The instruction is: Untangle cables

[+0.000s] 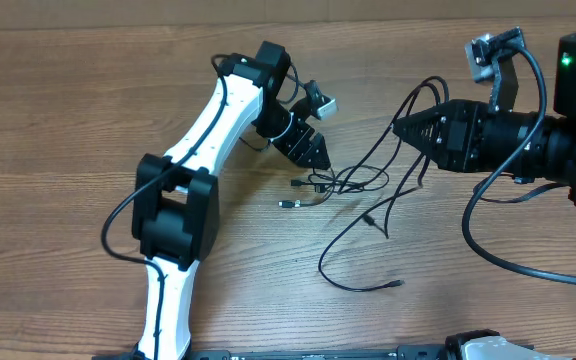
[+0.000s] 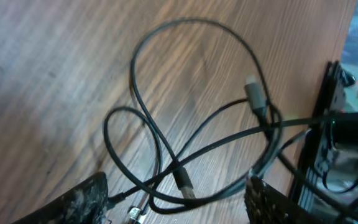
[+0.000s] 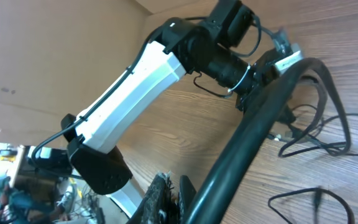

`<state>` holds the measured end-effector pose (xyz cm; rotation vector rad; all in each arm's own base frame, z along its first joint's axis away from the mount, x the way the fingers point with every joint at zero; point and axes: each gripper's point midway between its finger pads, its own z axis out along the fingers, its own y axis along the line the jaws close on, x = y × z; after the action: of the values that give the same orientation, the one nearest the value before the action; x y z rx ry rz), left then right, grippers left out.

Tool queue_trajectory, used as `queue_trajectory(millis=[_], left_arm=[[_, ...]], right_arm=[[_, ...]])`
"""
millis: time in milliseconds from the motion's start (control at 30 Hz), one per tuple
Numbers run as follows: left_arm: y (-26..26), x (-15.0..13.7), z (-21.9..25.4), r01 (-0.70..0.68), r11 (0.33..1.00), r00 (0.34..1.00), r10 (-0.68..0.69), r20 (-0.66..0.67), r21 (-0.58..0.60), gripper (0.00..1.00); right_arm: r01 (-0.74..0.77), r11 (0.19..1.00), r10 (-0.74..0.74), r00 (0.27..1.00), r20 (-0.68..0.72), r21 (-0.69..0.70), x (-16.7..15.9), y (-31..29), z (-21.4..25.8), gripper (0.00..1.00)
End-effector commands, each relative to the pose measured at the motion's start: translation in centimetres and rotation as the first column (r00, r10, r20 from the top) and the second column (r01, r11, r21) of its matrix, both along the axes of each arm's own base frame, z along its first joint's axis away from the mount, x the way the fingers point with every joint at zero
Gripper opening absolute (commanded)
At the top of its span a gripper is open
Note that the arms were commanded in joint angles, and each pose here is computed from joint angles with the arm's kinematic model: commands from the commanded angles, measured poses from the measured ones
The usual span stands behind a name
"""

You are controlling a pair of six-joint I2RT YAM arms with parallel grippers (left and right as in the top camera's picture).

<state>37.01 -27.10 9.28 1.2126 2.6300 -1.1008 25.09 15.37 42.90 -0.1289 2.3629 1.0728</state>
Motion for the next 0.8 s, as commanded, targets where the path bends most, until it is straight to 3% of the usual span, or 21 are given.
queue_trajectory(millis=[0, 133, 433, 533, 633, 767], left_arm=[[-1.1, -2.2, -0.9, 0.136, 0.986, 0.99, -0.14, -0.032, -0.097, 0.69], [-1.0, -3.7, -0.5, 0.198, 0.969, 0.977, -0.207, -0.049, -0.148, 0.67], [-1.7, -4.0, 0.3, 0.203, 0.954, 0.975, -0.218, -0.045, -0.218, 0.66], [-2.2, -3.8, -0.6, 0.228, 0.957, 0.972, -0.234, -0.016, -0.178, 0.64], [-2.8, -2.2, -2.2, 0.153, 0.985, 0.988, -0.154, -0.006, -0.075, 0.64], [-4.2, -0.8, -2.4, 0.104, 0.992, 0.994, -0.102, 0.036, -0.068, 0.66]], right_arm=[[0.023, 0.999, -0.022, 1.0, 0.022, -0.023, 0.0, -0.5, 0.3, 0.04], [0.028, 0.999, -0.027, 0.999, 0.024, -0.028, 0.1, -0.6, 0.2, 0.04], [0.027, 0.999, -0.027, 0.999, 0.02, -0.029, 0.0, -0.6, 0.2, 0.04], [0.027, 0.999, -0.027, 0.999, 0.019, -0.029, 0.0, -0.6, 0.1, 0.04], [0.027, 0.999, -0.027, 1.0, 0.017, -0.029, 0.0, -0.6, 0.1, 0.04], [0.016, 0.999, -0.016, 1.0, 0.018, -0.04, -0.2, -0.6, -0.1, 0.04]])
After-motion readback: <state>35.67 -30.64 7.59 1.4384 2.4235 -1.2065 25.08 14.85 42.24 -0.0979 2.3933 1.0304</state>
